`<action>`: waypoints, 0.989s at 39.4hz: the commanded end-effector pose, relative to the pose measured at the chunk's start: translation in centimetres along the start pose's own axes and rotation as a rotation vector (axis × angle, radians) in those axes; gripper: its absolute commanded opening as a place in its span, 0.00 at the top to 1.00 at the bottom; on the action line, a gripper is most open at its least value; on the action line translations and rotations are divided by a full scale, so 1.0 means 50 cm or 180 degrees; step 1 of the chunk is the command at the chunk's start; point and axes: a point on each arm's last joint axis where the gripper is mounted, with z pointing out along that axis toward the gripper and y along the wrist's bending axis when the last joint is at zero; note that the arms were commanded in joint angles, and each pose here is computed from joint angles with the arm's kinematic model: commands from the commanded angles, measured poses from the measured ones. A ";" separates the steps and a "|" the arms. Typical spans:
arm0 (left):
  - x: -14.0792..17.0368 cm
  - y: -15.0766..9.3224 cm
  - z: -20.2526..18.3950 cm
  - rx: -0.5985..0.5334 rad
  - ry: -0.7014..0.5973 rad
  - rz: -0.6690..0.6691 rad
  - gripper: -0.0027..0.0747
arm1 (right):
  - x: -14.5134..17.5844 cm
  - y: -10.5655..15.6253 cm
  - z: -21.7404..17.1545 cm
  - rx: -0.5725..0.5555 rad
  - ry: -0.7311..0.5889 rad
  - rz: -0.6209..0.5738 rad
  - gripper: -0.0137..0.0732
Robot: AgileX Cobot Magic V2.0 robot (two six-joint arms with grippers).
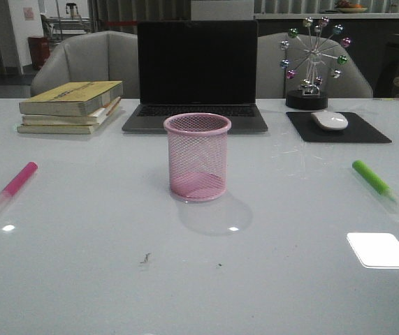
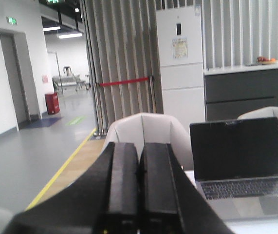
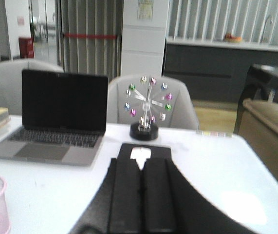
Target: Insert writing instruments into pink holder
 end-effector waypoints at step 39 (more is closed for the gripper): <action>0.117 -0.007 0.172 0.0059 0.1065 -0.0054 0.84 | -0.041 -0.002 0.160 0.0019 0.0900 -0.0091 0.78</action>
